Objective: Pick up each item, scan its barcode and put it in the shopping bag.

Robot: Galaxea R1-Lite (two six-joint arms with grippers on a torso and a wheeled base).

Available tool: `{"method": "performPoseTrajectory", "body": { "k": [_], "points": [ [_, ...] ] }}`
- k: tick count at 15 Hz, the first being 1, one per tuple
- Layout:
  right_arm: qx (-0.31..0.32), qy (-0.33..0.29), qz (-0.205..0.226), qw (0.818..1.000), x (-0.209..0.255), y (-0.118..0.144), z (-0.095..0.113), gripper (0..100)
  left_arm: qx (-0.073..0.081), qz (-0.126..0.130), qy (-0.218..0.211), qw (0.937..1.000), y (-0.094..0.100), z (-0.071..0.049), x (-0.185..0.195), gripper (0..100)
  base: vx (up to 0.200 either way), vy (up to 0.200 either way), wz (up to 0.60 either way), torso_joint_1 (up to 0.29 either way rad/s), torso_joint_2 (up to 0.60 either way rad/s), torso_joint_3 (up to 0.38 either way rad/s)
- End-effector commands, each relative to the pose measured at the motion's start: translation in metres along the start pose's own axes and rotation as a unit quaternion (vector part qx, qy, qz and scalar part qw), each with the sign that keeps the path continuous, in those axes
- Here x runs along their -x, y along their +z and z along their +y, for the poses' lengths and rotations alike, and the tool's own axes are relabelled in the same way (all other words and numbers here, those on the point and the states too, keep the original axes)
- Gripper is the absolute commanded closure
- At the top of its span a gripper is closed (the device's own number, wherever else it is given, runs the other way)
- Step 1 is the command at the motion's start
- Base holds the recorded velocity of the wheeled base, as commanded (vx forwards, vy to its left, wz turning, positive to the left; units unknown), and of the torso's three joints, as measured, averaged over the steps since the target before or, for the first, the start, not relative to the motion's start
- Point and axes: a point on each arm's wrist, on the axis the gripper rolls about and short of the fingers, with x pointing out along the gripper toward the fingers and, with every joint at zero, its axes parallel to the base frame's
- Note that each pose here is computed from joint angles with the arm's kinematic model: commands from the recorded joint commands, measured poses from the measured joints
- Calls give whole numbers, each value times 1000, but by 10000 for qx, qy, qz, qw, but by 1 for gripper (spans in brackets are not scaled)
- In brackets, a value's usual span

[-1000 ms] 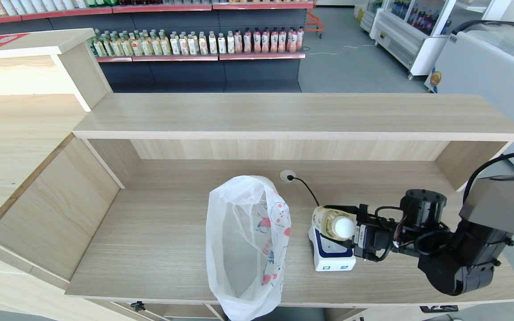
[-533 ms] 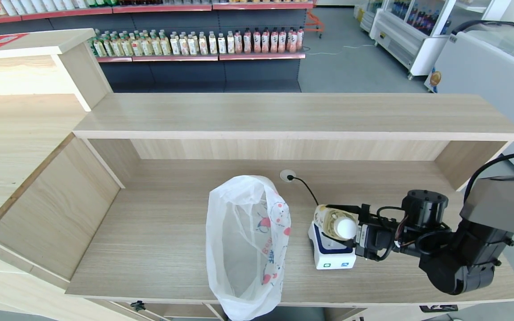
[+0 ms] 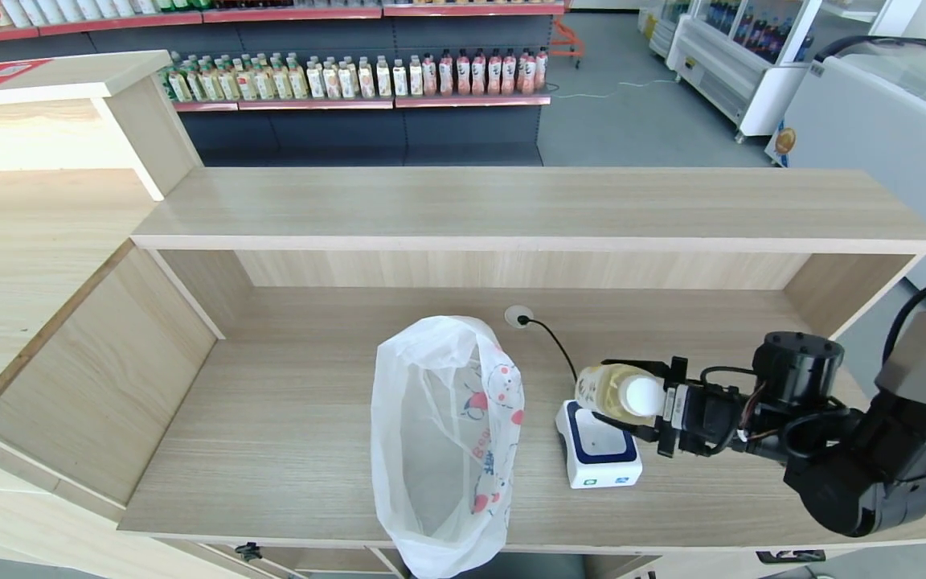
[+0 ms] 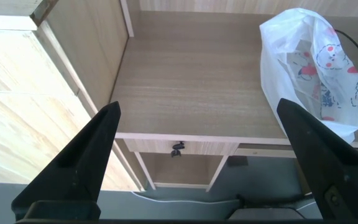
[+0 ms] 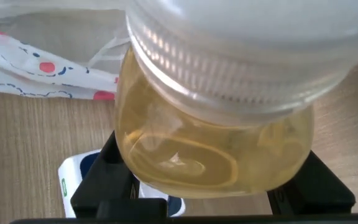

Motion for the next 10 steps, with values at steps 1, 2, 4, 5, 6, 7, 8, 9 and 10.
{"method": "performPoseTrajectory", "body": {
  "k": [1, 2, 4, 5, 6, 7, 8, 9, 10],
  "points": [
    [-676, -783, -92, 9946, 47, 51, -40, 100, 2, 0, 2, 10000, 0, 0, 0, 0, 0, 0, 0, 0, 0, 0],
    [-1316, -1245, 59, 9834, 63, 63, -53, 100, 2, 0, 2, 10000, 0, 0, 0, 0, 0, 0, 0, 0, 0, 0],
    [-2683, -2158, 791, 9355, 75, 73, -54, 100, 2, 0, 2, 10000, 0, 0, 0, 0, 0, 0, 0, 0, 0, 0],
    [-3386, -2347, 1035, 9053, 76, 77, -48, 100, 2, 0, 2, 10000, 0, 0, 0, 0, 0, 0, 0, 0, 0, 0],
    [-4073, -2322, 1020, 8774, 72, 84, -42, 100, 2, 0, 2, 10000, 0, 0, 0, 0, 0, 0, 0, 0, 0, 0],
    [-4490, -2369, 1015, 8555, 65, 88, -39, 100, 2, 0, 2, 10000, 0, 0, 0, 0, 0, 0, 0, 0, 0, 0],
    [-4650, -2440, 1000, 8451, 59, 92, -38, 100, 2, 0, 2, 10000, 0, 0, 0, 0, 0, 0, 0, 0, 0, 0],
    [-4952, -2466, 915, 8280, 48, 100, -36, 100, 2, 0, 2, 10000, 0, 0, 0, 0, 0, 0, 0, 0, 0, 0],
    [-5017, -2436, 907, 8251, 45, 102, -36, 100, 2, 0, 2, 10000, 0, 0, 0, 0, 0, 0, 0, 0, 0, 0]
  ]
}}
